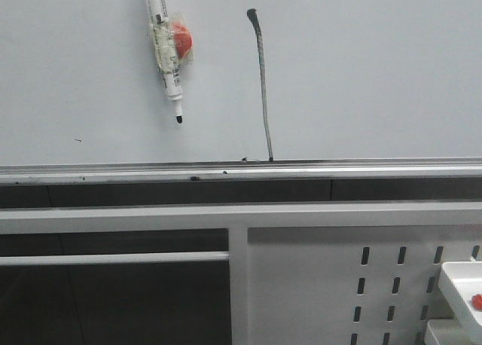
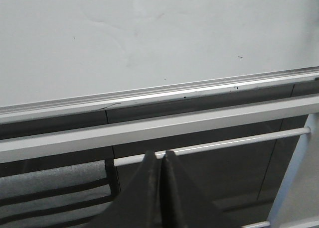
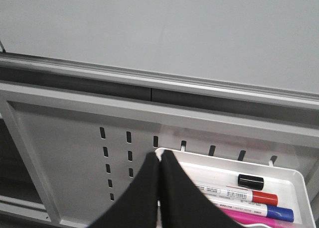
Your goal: Write number 1 on whiteboard
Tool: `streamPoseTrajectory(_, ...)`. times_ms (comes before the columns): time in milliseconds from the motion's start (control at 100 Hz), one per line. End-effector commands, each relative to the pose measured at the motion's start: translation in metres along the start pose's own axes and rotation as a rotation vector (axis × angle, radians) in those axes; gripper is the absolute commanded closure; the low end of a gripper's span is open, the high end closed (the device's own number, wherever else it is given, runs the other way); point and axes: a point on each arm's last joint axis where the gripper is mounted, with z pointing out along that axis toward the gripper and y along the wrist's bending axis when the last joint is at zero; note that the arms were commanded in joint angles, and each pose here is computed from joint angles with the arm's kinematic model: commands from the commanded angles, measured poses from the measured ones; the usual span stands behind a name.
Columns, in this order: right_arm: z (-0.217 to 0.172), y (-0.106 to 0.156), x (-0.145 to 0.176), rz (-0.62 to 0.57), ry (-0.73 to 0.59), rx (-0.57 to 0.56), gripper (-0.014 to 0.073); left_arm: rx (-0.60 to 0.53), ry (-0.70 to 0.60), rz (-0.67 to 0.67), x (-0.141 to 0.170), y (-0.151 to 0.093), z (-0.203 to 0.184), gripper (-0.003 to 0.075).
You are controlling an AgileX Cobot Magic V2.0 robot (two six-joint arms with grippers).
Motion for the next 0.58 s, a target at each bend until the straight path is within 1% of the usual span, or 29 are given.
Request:
streamPoseTrajectory(0,0.0000,-0.0017,0.0006,-0.043,-0.041,0.025,0.0645,-0.007,-0.038,-0.021,0.0057,0.0005,0.0021,0.0740)
streamPoseTrajectory(40,0.0000,-0.0022,0.0006,-0.062,-0.041,0.031,0.0645,-0.007,-0.038,-0.021,0.0057,0.0005,0.0021,0.0740)
streamPoseTrajectory(570,0.0000,-0.0022,0.0006,-0.062,-0.041,0.031,0.0645,-0.007,-0.038,-0.021,0.0057,0.0005,0.0021,0.0740)
